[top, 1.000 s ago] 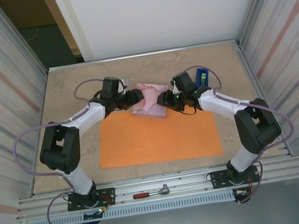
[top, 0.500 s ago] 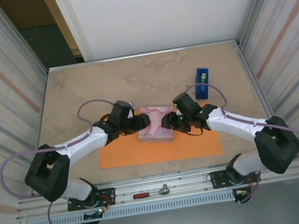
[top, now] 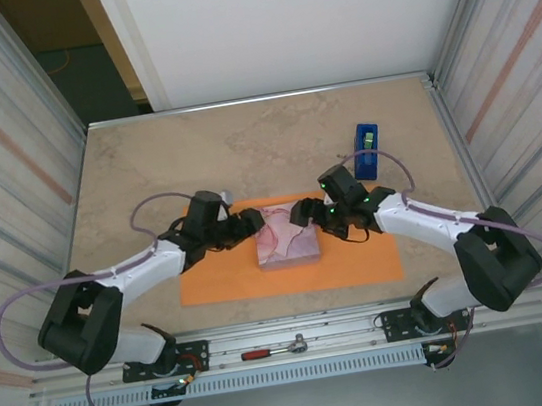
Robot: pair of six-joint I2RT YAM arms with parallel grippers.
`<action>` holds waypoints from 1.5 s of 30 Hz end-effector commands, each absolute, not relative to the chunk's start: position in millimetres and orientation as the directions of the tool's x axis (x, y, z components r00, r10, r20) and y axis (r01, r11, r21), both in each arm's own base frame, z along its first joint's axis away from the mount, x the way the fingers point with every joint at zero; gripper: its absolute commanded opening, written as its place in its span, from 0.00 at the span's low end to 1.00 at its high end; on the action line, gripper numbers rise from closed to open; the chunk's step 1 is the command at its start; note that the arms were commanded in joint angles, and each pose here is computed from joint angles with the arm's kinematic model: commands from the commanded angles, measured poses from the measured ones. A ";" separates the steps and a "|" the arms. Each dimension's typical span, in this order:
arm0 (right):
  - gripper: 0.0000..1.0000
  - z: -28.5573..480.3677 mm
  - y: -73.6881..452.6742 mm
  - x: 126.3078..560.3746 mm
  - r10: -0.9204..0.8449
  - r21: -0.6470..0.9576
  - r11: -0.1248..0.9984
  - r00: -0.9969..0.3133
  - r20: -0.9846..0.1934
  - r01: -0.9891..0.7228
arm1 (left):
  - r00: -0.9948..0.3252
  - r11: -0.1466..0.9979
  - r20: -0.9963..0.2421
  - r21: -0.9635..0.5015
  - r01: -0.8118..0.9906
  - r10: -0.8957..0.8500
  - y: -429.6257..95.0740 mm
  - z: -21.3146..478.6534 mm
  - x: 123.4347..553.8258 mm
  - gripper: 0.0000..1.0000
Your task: Wrap the gift box in paper
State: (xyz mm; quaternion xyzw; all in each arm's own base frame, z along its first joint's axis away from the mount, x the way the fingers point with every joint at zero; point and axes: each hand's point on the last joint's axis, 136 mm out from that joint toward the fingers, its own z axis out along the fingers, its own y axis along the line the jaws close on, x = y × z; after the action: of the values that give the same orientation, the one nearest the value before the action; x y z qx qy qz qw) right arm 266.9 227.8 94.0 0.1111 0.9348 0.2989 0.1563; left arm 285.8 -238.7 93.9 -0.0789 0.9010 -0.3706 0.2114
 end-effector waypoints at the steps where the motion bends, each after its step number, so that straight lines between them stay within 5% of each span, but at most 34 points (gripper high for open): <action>1: 0.88 101.5 203.8 269.4 0.331 0.592 0.796 -0.910 -0.249 0.127 | -0.877 0.715 -0.341 -0.699 -0.005 -0.339 -217.5 88.9 297.1 0.68; 4: 0.81 90.8 187.2 272.6 0.354 0.576 0.800 -0.907 -0.229 0.167 | -0.867 0.706 -0.314 -0.706 -0.059 -0.387 -203.4 74.8 309.4 0.68; 11: 0.47 49.7 165.0 273.4 0.368 0.526 0.819 -0.913 -0.174 0.230 | -0.861 0.671 -0.246 -0.728 -0.140 -0.446 -198.3 44.2 319.2 0.68; 23: 0.08 14.5 182.9 288.2 0.328 0.501 0.837 -0.935 -0.134 0.221 | -0.784 0.664 -0.200 -0.673 -0.325 -0.587 -146.8 6.8 329.3 0.68; 37: 0.05 2.4 244.5 365.0 0.258 0.469 0.869 -0.954 -0.152 0.160 | -0.707 0.683 -0.244 -0.585 -0.438 -0.664 -61.8 6.1 342.1 0.69; 45: 0.05 5.1 238.4 388.8 0.267 0.454 0.876 -0.948 -0.171 0.165 | -0.756 0.712 -0.255 -0.599 -0.367 -0.604 -65.8 12.8 376.1 0.69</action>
State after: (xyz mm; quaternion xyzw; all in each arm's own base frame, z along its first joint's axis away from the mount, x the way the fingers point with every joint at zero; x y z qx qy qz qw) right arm 389.6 263.6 18.6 0.1006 0.9499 0.2696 0.1216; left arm 388.5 -75.7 42.6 -0.2761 0.8706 -0.3078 0.2667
